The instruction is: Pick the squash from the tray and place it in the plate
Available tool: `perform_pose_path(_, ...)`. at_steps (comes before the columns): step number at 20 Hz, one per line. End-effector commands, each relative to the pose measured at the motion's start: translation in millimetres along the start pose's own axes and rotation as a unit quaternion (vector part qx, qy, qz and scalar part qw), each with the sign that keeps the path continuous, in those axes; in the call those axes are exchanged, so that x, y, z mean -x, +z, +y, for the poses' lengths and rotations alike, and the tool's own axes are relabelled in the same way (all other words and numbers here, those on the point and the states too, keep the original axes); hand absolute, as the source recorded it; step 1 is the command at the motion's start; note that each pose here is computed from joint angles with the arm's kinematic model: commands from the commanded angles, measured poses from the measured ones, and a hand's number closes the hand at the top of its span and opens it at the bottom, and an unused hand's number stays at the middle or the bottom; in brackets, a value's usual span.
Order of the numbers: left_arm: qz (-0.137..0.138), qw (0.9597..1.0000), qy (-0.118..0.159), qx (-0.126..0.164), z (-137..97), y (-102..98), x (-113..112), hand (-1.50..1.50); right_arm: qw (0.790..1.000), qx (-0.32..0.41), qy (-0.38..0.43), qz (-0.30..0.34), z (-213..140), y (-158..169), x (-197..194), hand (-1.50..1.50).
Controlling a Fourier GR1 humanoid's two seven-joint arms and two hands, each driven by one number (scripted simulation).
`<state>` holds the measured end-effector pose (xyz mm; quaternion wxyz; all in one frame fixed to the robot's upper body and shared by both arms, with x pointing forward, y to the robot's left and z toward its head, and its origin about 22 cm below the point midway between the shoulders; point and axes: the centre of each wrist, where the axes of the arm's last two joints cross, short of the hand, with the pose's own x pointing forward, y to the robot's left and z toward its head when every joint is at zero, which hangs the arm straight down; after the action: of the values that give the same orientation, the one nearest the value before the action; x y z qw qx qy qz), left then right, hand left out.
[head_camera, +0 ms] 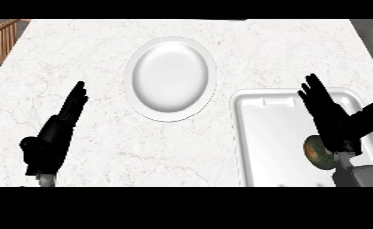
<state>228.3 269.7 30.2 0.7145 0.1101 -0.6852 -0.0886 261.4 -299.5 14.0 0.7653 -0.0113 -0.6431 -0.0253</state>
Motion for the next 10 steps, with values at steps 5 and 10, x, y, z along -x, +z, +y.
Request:
perform_pose_path(5, -0.105, 0.9943, 0.005, 0.019, 4, -27, -45, 0.0, 0.872, -0.454, 0.047, -0.179, 112, 21, -60, 1.5)
perform_pose_path(10, -0.105, 0.9943, 0.017, 0.004, 13, -36, -54, 0.0, 0.78, -0.438, 0.343, -0.286, 86, 36, -76, 1.5)
